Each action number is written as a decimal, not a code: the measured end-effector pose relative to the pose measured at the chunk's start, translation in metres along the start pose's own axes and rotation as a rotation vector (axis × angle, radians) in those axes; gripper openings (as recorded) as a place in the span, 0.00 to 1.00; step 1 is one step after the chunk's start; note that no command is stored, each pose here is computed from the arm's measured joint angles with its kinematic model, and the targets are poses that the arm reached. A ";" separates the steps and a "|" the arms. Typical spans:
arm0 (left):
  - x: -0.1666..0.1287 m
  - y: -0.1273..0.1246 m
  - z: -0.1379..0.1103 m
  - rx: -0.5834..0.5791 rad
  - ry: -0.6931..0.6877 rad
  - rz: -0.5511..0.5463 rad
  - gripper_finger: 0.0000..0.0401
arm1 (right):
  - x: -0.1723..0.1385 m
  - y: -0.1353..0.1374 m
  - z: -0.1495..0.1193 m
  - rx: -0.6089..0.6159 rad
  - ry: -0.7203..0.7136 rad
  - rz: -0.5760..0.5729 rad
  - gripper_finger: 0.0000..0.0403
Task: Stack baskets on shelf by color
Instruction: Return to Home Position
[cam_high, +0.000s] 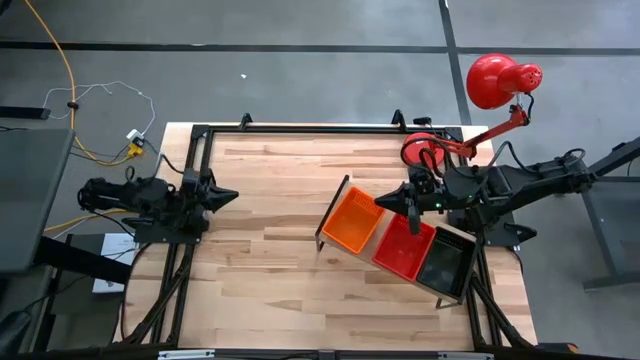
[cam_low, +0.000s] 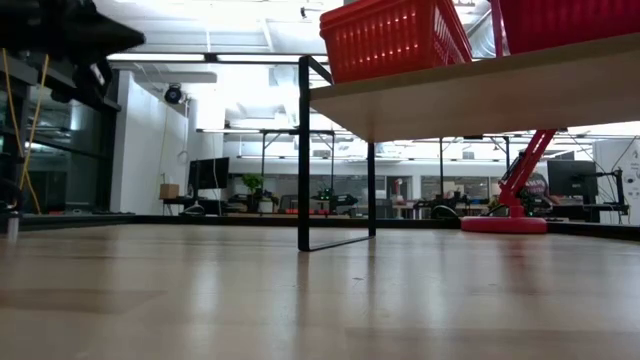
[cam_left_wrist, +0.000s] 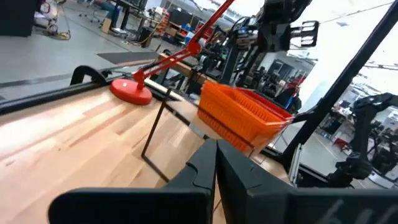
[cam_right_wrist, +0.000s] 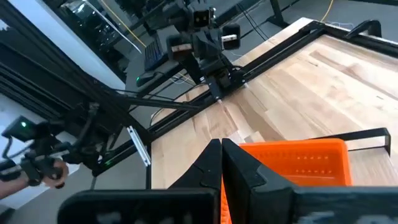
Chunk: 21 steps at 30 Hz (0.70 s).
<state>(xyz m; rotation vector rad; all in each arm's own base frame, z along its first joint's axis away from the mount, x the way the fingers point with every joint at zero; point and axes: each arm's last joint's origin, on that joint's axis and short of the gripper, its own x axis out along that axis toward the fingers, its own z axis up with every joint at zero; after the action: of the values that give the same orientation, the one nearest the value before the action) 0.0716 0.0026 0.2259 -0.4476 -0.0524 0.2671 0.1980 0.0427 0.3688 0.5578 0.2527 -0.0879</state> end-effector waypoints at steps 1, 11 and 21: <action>0.002 0.001 -0.004 -0.002 0.008 0.002 0.00 | 0.000 0.000 0.000 0.005 0.000 0.000 0.00; 0.013 0.003 -0.012 -0.010 -0.085 -0.151 0.00 | 0.000 0.000 0.000 0.045 0.000 -0.001 0.00; 0.024 0.027 -0.032 -0.049 -0.047 -0.101 0.00 | -0.001 0.001 0.000 0.049 0.022 0.033 0.00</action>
<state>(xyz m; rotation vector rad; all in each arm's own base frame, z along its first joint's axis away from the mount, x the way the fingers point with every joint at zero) 0.0919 0.0189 0.1855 -0.4856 -0.1274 0.1776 0.1970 0.0436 0.3693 0.6115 0.2633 -0.0560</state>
